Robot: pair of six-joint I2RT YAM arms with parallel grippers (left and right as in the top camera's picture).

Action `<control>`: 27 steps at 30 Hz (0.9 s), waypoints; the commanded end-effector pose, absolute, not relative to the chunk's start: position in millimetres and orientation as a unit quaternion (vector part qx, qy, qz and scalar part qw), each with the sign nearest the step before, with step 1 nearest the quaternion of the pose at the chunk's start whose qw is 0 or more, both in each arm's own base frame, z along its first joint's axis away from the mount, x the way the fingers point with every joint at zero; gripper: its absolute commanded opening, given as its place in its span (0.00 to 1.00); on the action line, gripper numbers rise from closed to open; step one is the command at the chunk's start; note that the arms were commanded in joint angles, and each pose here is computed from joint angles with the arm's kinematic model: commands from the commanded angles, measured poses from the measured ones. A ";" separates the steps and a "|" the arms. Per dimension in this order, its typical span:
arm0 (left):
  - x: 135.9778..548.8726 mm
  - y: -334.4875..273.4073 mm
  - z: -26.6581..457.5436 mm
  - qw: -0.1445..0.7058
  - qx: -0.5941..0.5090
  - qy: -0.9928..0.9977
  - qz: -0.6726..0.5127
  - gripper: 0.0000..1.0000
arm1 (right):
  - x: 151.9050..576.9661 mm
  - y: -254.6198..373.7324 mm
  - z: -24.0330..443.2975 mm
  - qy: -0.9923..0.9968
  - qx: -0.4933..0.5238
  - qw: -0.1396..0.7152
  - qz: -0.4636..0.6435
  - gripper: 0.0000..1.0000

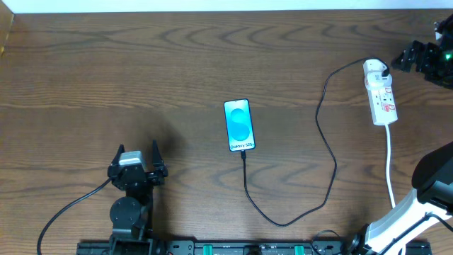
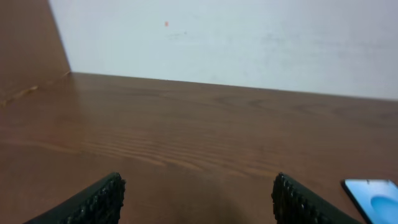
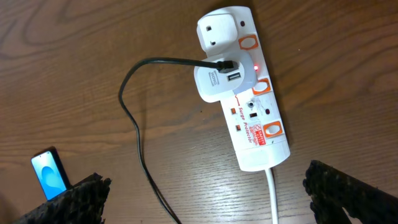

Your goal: Plug charger to phone and switch on socket

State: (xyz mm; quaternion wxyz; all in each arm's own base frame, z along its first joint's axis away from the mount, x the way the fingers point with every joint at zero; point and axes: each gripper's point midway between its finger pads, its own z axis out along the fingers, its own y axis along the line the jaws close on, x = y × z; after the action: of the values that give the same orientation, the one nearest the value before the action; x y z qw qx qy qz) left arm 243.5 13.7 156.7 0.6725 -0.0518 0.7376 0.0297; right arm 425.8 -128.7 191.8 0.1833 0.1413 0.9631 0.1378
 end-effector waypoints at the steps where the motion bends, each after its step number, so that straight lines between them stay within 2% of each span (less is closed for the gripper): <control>1: 243.3 6.6 137.4 0.650 -0.004 0.758 0.042 0.76 | 427.2 -126.5 196.1 0.962 0.140 0.188 0.140 0.99; 27: 242.6 18.7 137.4 0.649 -0.028 0.758 0.055 0.76 | 427.1 -126.5 196.1 0.962 0.140 0.188 0.140 0.99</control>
State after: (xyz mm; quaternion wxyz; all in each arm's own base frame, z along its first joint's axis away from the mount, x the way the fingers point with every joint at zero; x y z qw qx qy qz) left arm 243.4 18.4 156.3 0.6699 -0.0336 0.7399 0.0513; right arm 425.8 -128.7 191.8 0.1833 0.1413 0.9631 0.1378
